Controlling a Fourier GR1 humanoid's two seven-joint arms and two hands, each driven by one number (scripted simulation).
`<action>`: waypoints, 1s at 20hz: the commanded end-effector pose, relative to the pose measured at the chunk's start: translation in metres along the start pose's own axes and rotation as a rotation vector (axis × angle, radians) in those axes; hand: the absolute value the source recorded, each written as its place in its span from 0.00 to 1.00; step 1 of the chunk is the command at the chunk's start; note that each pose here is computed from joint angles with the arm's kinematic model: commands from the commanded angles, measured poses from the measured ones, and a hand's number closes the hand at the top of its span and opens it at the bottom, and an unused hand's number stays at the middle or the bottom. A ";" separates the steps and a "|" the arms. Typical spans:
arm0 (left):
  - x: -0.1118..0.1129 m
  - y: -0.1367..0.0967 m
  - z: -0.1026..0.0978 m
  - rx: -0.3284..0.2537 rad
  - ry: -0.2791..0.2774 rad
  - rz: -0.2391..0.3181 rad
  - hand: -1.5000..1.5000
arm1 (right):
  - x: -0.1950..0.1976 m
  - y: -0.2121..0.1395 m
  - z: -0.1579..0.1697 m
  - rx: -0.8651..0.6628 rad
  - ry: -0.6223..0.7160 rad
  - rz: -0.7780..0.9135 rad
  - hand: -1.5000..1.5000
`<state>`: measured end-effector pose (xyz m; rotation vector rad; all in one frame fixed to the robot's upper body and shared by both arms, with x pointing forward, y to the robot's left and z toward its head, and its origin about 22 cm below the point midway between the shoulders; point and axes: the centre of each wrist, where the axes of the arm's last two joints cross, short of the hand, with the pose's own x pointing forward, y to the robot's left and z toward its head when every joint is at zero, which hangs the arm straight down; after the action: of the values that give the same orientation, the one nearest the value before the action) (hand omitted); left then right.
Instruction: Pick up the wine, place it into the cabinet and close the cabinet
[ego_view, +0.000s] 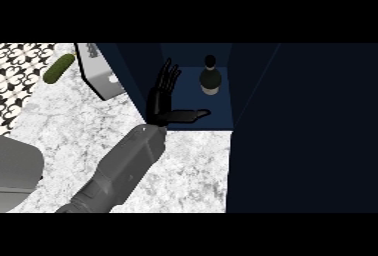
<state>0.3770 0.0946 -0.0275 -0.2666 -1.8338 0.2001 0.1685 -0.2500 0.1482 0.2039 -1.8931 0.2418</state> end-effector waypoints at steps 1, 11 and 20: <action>0.011 0.016 0.011 -0.012 -0.021 -0.027 0.00 | 0.000 -0.002 -0.002 -0.012 -0.007 -0.002 0.00; 0.065 0.012 0.088 -0.177 0.007 0.033 0.00 | 0.008 0.008 0.005 -0.012 0.007 -0.006 0.00; 0.140 0.007 0.138 -0.143 -0.015 0.079 0.00 | 0.001 0.003 -0.002 0.045 -0.004 0.020 0.00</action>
<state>0.2392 0.1344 0.0442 -0.4238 -1.8550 0.0952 0.1685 -0.2403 0.1626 0.1999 -1.8940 0.2623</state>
